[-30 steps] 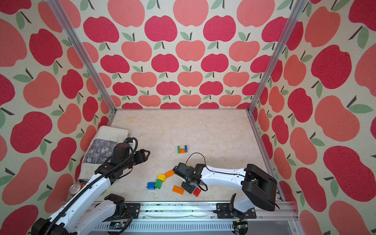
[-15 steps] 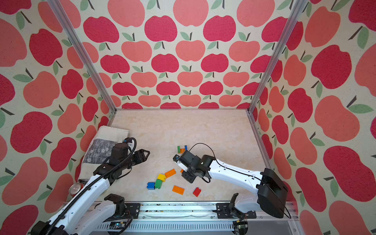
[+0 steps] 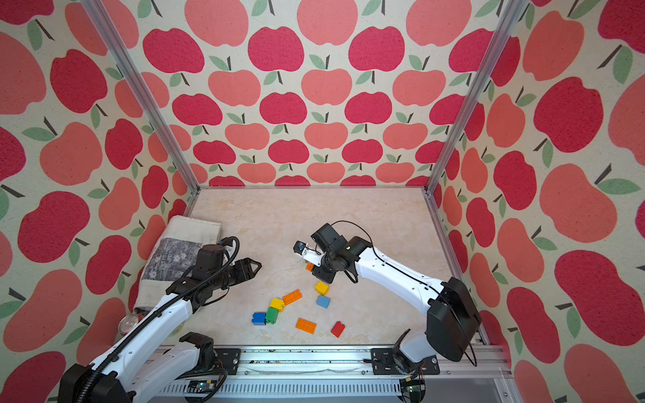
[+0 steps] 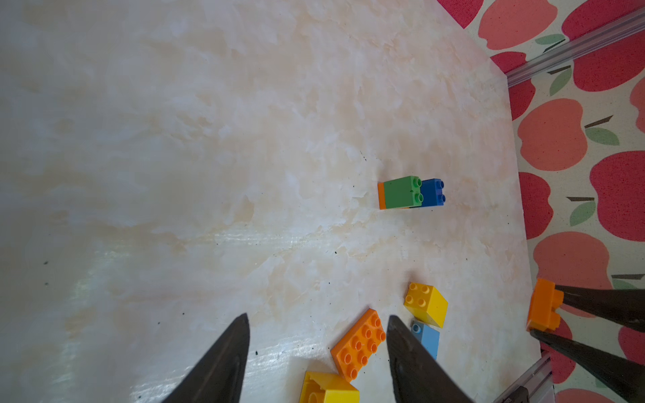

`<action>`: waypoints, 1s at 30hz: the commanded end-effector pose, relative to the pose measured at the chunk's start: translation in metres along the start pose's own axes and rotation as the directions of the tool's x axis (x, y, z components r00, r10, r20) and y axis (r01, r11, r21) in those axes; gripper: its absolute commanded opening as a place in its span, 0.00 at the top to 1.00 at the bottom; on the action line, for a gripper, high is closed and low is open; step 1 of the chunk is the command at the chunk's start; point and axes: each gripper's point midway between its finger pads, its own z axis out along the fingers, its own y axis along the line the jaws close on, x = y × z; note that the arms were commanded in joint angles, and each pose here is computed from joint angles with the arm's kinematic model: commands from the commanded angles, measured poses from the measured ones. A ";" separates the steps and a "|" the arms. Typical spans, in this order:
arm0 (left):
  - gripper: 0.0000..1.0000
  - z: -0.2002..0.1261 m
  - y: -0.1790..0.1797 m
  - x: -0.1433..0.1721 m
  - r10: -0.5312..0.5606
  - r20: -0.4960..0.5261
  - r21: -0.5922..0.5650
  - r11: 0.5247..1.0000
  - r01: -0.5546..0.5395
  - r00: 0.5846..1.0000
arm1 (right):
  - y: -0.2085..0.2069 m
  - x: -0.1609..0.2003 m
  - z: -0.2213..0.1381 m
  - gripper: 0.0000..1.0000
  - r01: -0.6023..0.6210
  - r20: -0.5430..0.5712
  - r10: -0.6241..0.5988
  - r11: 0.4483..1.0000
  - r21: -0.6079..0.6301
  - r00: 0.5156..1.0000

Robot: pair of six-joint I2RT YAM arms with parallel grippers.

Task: Assemble the letter p with lego
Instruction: Assemble the lego brick with the lego brick.

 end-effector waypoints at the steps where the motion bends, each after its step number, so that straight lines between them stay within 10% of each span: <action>1: 0.35 0.002 -0.006 -0.002 0.018 -0.010 0.029 0.999 -0.018 1.000 | -0.002 -0.011 -0.007 0.81 0.108 0.040 -0.104 0.987 -0.119 0.994; 30: 0.35 0.015 -0.009 0.014 0.014 -0.059 0.072 0.997 -0.010 0.998 | -0.085 -0.012 0.064 0.81 0.320 -0.169 -0.370 0.910 -0.264 0.913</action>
